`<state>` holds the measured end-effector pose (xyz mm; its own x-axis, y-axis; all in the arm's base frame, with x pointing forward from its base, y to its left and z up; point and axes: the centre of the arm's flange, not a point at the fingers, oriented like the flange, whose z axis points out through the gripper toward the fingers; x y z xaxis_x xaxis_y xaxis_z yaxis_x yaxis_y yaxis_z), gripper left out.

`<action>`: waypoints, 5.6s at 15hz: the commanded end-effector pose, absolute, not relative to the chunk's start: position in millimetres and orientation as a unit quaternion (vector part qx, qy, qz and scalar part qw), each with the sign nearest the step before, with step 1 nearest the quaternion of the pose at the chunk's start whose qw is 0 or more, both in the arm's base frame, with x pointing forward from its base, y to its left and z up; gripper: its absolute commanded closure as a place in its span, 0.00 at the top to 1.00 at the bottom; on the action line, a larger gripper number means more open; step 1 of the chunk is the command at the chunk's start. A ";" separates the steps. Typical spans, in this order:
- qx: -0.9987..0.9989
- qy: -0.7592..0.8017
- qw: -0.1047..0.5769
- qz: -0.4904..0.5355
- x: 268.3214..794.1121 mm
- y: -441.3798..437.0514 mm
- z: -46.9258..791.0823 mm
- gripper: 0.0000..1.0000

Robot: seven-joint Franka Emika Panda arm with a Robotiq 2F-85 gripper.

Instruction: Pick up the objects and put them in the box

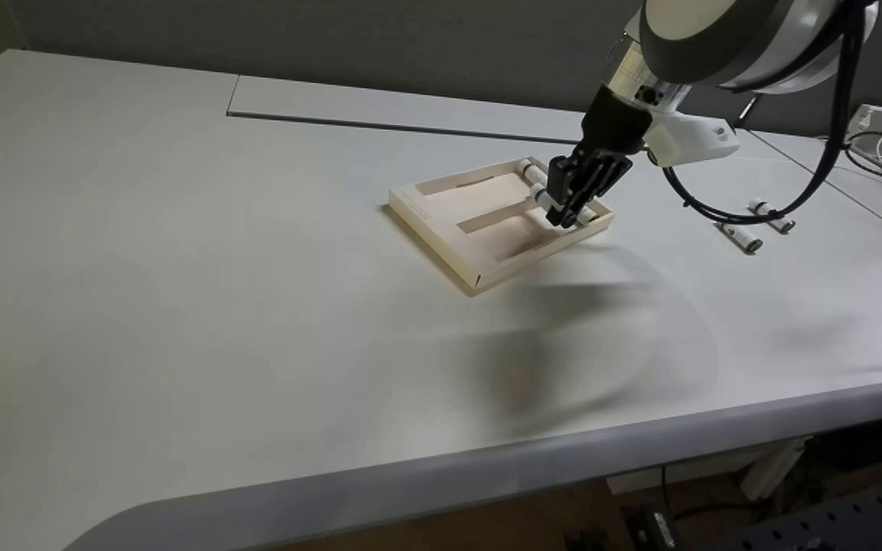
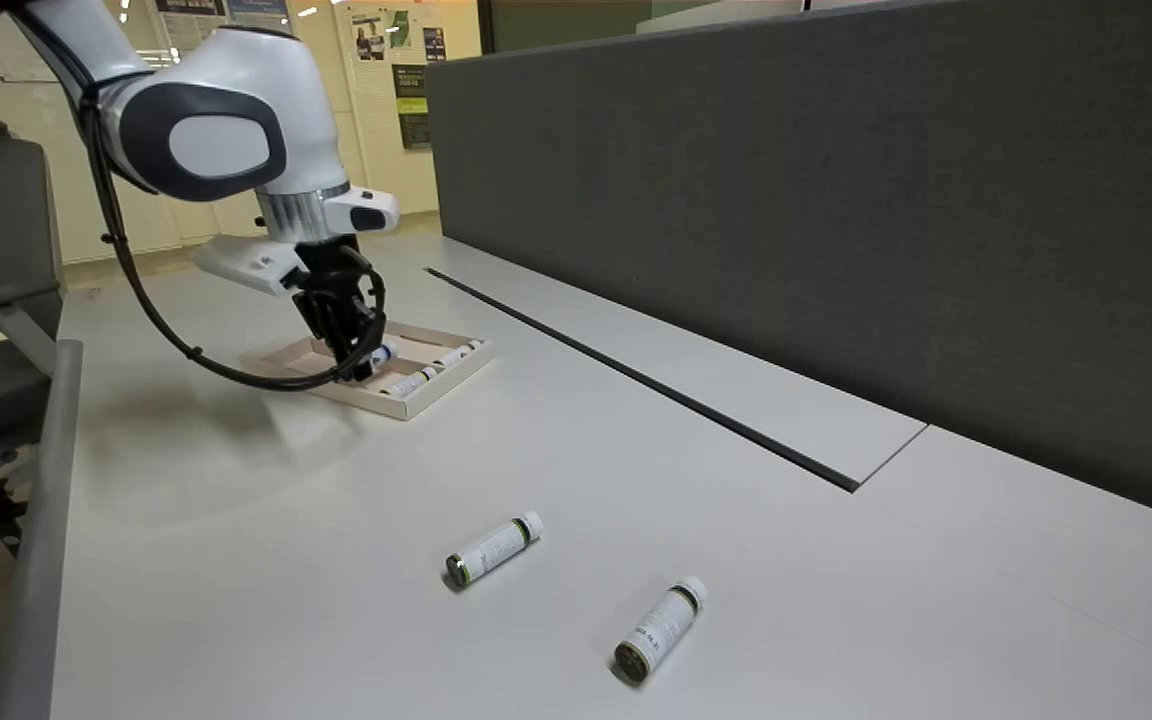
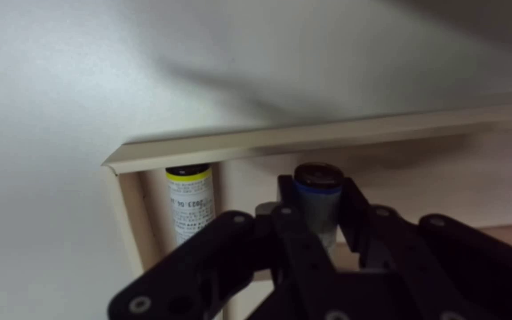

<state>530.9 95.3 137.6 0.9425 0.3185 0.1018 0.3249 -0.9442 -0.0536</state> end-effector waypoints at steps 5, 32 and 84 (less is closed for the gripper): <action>-0.988 -0.146 0.039 -0.042 540.4 82.2 129.6 0.07; -0.990 -0.127 0.058 0.017 533.2 63.6 133.4 0.54; -0.997 -0.064 -0.001 -0.050 515.9 -53.7 248.5 0.40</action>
<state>524.2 -48.3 206.4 0.9893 0.1167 0.0872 0.1183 -0.9929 -0.0130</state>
